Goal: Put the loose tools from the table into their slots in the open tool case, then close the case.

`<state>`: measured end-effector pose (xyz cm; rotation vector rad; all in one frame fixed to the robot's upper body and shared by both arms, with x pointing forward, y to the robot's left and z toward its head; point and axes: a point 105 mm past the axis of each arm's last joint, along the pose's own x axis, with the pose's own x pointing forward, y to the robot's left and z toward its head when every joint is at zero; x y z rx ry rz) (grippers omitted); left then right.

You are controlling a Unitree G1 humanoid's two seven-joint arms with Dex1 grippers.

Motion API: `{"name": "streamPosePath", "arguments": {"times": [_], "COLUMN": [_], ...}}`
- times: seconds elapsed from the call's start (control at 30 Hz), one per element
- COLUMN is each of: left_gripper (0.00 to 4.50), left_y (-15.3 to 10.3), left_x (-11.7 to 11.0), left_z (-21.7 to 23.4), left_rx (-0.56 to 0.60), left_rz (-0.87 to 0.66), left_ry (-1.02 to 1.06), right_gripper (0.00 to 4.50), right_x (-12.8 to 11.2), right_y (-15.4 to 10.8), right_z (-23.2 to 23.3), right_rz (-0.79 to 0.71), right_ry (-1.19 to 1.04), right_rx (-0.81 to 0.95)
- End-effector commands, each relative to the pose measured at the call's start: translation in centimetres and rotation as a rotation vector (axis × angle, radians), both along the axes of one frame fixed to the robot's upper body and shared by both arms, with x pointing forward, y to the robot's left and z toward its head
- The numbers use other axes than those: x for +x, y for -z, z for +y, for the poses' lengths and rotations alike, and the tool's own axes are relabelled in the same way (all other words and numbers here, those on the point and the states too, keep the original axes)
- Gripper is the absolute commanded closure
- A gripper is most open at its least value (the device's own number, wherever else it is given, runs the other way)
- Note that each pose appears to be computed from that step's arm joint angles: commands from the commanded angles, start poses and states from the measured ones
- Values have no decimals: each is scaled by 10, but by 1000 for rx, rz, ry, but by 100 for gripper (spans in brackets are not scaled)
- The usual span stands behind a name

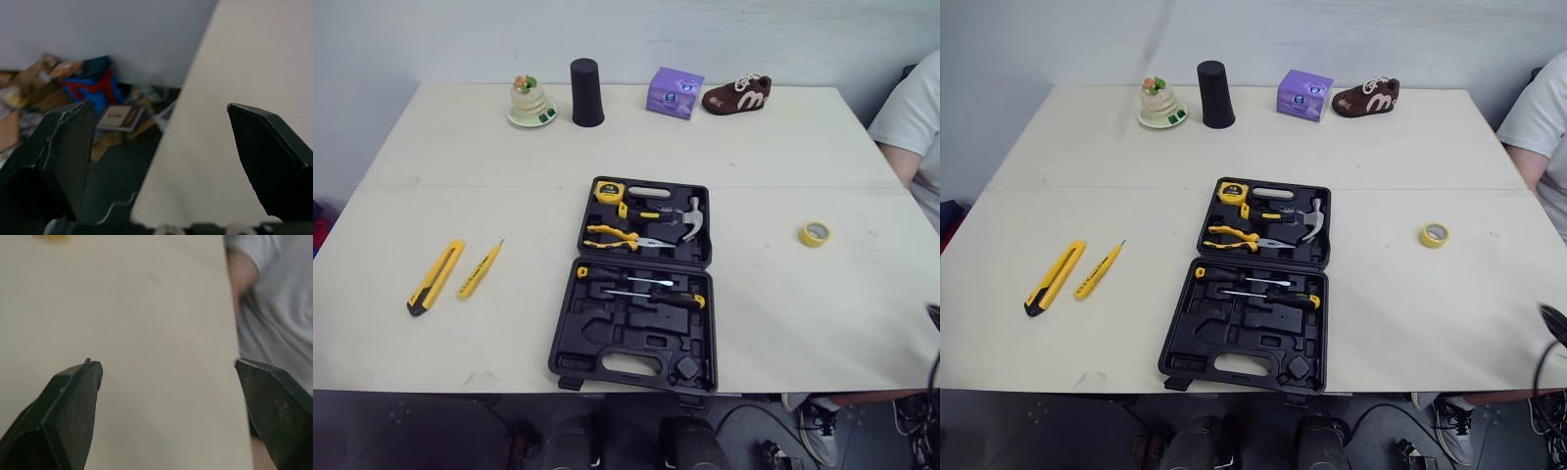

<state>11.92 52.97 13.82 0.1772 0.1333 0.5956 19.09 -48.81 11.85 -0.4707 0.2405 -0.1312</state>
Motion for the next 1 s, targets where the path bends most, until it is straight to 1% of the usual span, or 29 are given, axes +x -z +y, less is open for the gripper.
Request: {"name": "streamPosePath", "arguments": {"times": [0.03, 0.13, 0.23, 0.33, 0.43, 0.5, 0.6, 0.63, 0.67, 0.77, 0.8, 0.9, 1.0], "left_gripper": [0, 0, 0, 0, 0, 0, 0, 0, 0, 0, 0, 0, 0], "left_y": [-14, -11, -8, -10, -24, -29, -30, -29, -28, -29, -30, -27, -23], "left_x": [-6, -4, 4, 18, 36, 50, 76, 81, 88, 103, 110, 125, 137], "left_z": [2, 0, -6, -15, -32, -47, -87, -96, -108, -138, -150, -174, -193], "left_rx": [65, 53, 48, 44, 91, 98, 45, 17, -14, -26, -18, -23, -78], "left_rz": [-21, -25, -31, -53, -100, -103, -71, -49, -19, 69, 93, 166, 196], "left_ry": [-8, 6, 48, 109, 220, 300, 506, 542, 592, 703, 744, 809, 838], "right_gripper": [1, 1, 1, 1, 1, 1, 1, 1, 1, 1, 1, 1, 1], "right_x": [-16, -22, -10, 13, 34, 52, 76, 79, 81, 79, 78, 78, 76], "right_y": [-15, -9, -1, -6, -17, -23, -37, -42, -48, -49, -52, -60, -60], "right_z": [-18, -22, -9, 14, 30, 54, 107, 121, 141, 182, 194, 222, 247], "right_rz": [-43, -41, -66, -135, -224, -247, -275, -285, -299, -216, -218, -206, -190], "right_ry": [92, 133, 66, -69, -138, -253, -479, -540, -639, -844, -903, -1035, -1156], "right_rx": [-77, -60, -11, 27, 100, 147, 227, 257, 283, 260, 240, 259, 244]}}
